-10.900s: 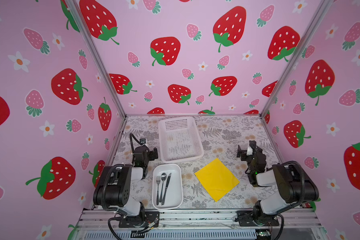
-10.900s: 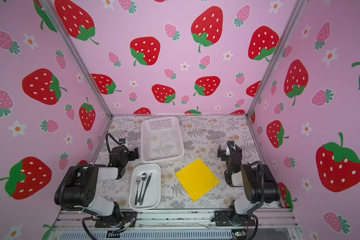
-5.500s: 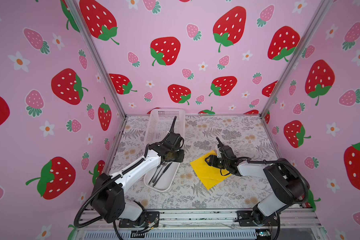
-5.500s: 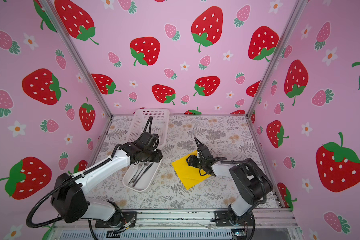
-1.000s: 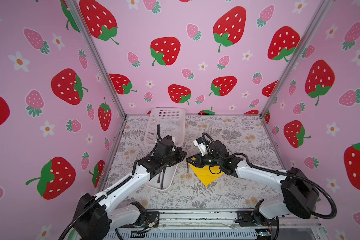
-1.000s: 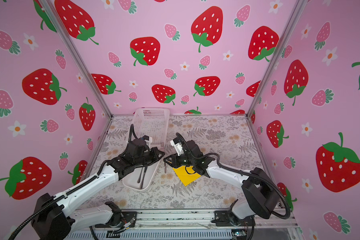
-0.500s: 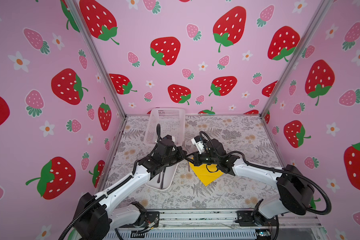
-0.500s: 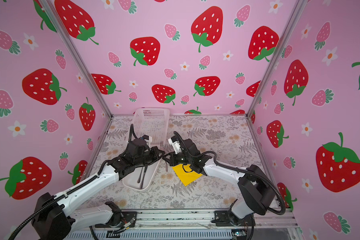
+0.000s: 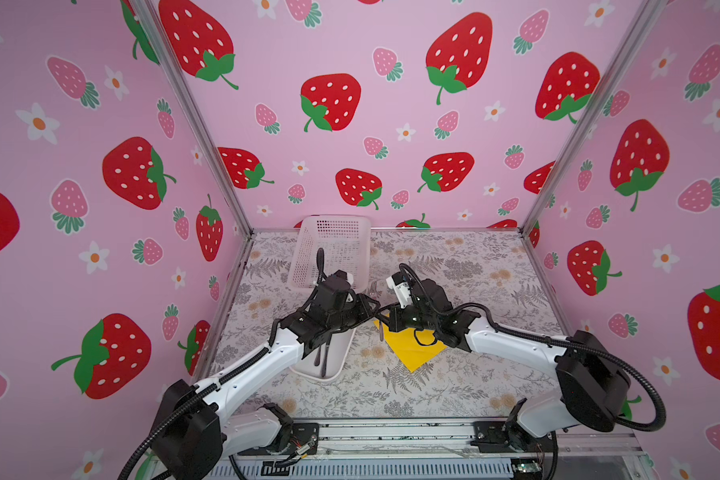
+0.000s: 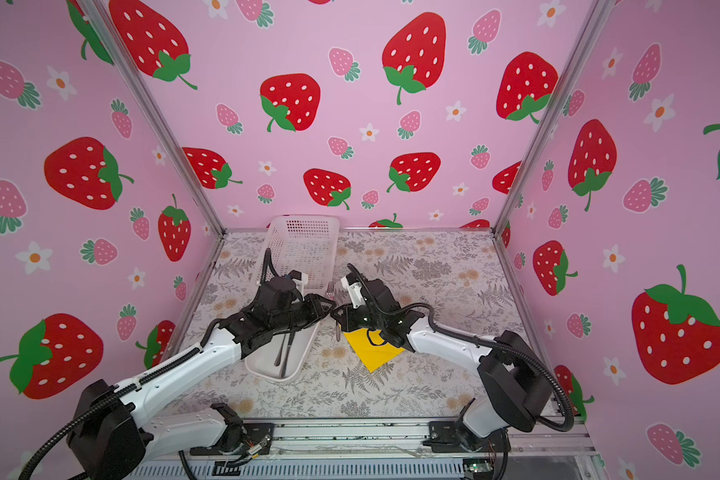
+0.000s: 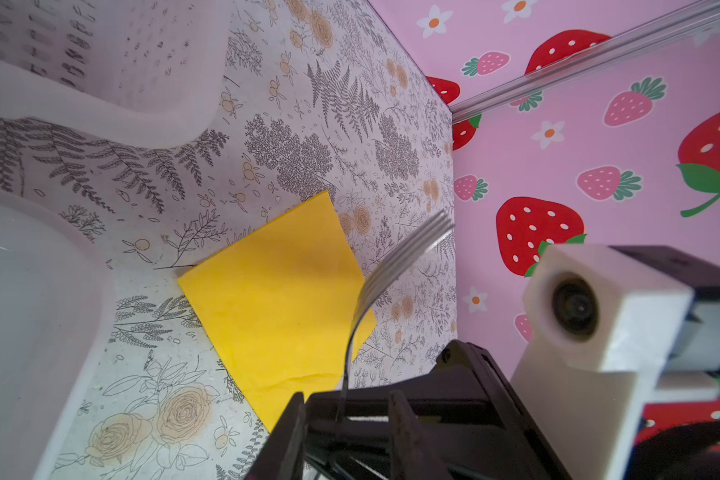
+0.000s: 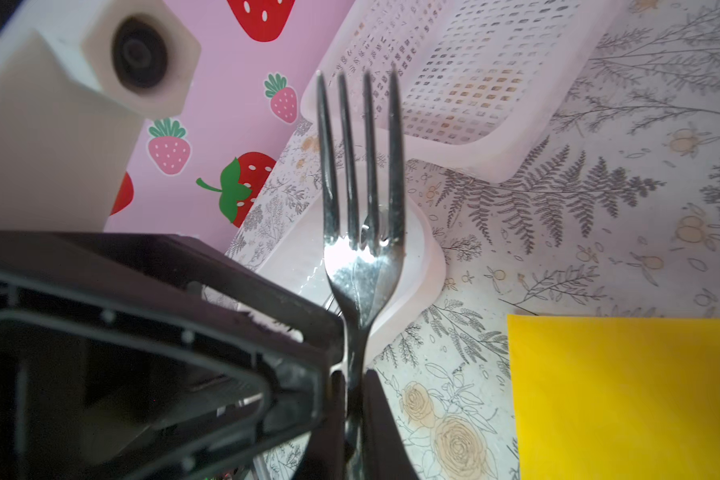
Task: Place the utensils on the paper napkin and roll it up
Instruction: 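Carry the fork toward the right gripper and grasp it with the right gripper, then lower the fork onto the yellow napkin with the right gripper and release it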
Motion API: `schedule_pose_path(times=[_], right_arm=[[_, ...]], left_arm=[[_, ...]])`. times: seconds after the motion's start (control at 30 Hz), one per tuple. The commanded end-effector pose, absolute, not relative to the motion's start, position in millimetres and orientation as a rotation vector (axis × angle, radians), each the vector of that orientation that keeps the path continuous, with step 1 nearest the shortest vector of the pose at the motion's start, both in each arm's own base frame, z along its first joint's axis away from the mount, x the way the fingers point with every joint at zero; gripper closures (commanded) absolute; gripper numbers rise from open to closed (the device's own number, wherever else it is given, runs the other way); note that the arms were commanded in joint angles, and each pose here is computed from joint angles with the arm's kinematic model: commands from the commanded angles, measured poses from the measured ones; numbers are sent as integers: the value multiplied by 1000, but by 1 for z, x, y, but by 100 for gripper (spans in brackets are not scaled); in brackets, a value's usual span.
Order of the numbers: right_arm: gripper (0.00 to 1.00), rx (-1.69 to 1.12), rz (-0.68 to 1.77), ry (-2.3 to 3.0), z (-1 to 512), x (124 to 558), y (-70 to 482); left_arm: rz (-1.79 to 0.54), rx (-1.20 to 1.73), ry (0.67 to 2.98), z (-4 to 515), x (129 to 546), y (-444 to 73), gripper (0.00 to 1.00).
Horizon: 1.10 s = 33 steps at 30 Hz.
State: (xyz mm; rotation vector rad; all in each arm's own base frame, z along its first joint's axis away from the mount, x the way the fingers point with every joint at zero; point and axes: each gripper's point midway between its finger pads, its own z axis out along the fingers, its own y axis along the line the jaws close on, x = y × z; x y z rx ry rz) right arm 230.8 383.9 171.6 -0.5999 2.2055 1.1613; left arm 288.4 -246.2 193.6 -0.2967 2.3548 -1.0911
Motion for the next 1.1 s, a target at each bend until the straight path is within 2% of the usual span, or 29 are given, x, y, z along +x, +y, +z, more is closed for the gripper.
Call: schedule_pose_path(times=[0.0,0.23,0.5,1.07], right_arm=[[100,-543,1010,2238,163,240,363],[100,-381,621,2479,107,274,285],[100,-318,392,2680,72,289,222],[97,-357,380,2855,37,299,233]], left_arm=[[-1110,-292,2330,207,291,-249,62],[-983,-313,2350,200,283,-225,59],[-871,-378,2322,197,276,-186,57],[-844,-417,2307,195,267,-166,55]])
